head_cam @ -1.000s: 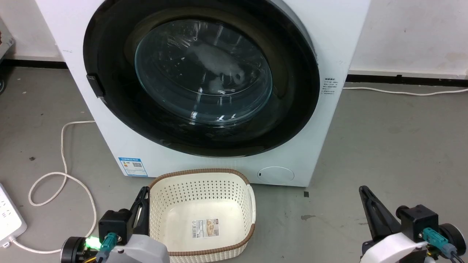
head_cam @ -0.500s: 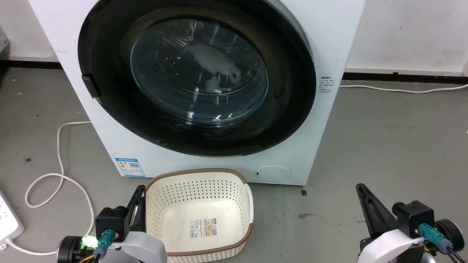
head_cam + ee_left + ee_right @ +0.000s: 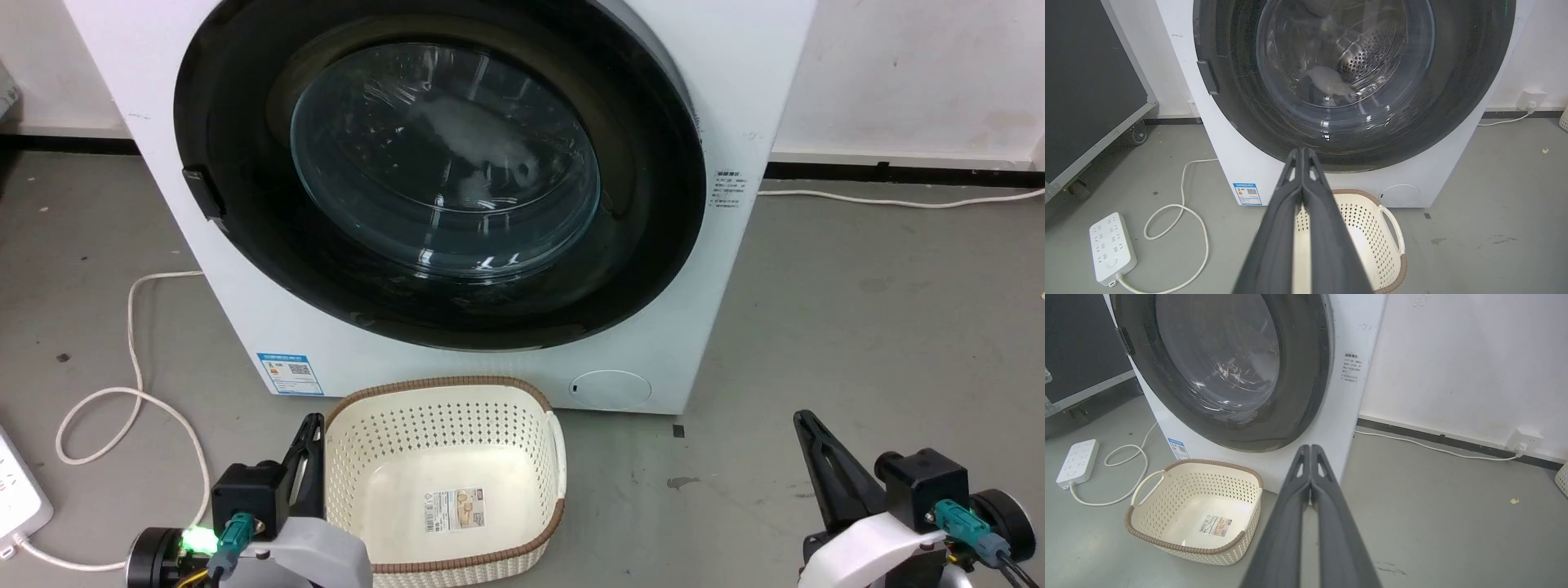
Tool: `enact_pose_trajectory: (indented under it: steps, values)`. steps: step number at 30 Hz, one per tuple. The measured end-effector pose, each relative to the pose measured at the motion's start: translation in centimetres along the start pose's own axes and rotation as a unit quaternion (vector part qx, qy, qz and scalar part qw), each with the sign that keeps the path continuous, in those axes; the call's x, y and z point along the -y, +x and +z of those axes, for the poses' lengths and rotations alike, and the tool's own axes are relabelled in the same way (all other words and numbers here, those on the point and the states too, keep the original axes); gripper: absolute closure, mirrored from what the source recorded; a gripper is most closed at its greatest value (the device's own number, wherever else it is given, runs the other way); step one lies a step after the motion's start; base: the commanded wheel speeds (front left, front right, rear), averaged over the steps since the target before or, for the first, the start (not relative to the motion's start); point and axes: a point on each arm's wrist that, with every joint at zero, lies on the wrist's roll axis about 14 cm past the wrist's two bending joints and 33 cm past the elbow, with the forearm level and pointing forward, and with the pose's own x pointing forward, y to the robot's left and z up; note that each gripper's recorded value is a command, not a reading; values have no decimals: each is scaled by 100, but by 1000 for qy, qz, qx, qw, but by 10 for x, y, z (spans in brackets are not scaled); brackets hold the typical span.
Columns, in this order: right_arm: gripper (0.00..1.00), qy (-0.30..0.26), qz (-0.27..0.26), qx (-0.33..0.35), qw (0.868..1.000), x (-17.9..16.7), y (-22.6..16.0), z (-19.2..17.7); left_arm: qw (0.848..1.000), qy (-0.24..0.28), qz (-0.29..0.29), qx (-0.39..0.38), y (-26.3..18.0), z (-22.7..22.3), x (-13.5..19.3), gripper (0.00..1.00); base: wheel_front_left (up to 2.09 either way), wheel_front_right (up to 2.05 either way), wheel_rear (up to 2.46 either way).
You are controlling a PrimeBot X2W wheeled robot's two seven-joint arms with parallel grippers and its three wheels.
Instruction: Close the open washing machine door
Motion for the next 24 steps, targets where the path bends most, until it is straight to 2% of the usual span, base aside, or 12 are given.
enact_pose_trajectory:
  steps: [24]
  values:
    - [100,0,0,0,1000,0,0,0,1000,0,0,0,0,0,0,100,0,0,0]
